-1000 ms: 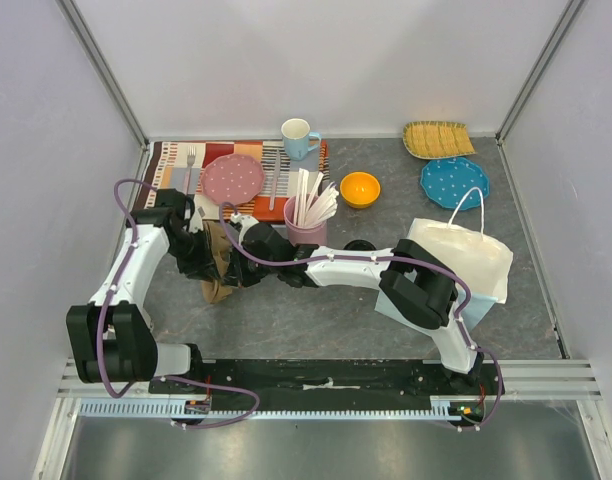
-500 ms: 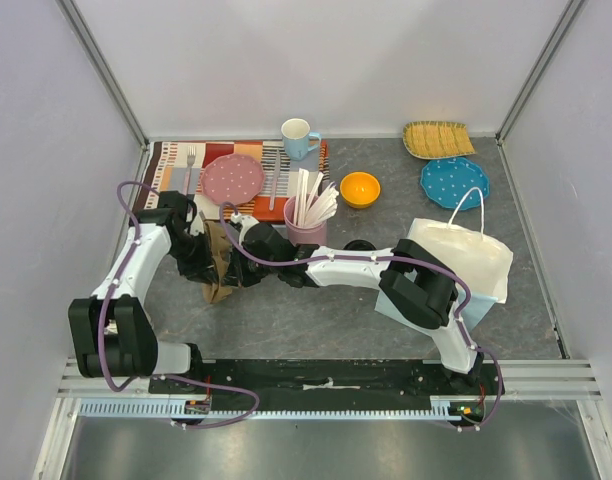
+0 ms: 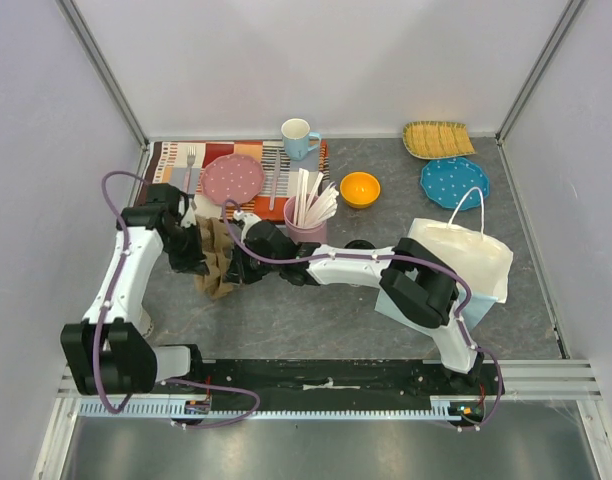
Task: Pack the takeout coffee
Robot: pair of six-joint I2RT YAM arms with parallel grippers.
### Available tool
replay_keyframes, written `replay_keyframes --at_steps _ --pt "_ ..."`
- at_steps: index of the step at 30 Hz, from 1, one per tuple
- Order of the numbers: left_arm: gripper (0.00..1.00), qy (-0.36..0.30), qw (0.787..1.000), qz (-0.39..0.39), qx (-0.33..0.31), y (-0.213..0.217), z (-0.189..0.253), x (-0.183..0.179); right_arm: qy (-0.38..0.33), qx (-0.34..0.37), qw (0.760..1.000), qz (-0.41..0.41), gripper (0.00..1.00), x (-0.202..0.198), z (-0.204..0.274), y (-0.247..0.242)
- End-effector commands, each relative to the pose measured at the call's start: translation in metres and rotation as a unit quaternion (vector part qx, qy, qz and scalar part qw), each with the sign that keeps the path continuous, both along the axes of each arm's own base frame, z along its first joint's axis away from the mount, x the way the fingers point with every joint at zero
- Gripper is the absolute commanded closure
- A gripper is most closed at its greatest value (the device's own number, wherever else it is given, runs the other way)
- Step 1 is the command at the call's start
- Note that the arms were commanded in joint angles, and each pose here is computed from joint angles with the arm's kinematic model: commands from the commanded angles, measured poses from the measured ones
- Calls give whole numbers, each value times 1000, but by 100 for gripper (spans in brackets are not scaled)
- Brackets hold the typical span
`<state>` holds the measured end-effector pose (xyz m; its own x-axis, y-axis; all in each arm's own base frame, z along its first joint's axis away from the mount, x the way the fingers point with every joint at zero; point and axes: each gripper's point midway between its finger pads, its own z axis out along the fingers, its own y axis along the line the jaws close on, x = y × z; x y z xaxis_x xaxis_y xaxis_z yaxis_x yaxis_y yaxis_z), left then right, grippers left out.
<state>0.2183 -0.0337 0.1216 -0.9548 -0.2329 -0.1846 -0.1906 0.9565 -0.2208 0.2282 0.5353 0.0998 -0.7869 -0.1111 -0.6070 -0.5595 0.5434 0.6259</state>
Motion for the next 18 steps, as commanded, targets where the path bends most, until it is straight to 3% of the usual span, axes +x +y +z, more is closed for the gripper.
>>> replay_keyframes --at_steps 1,5,10,18 --pt "98 -91 996 -5 13 4 49 15 9 -92 995 -37 91 12 -49 -37" --pt "98 -110 994 -9 14 4 63 12 10 -92 995 -44 91 16 -47 -42" --pt "98 -190 981 -26 37 10 98 30 5 -96 994 -59 91 25 -44 -49" --pt "98 -353 917 -78 171 47 148 73 -65 -130 988 -59 67 36 -13 -62"
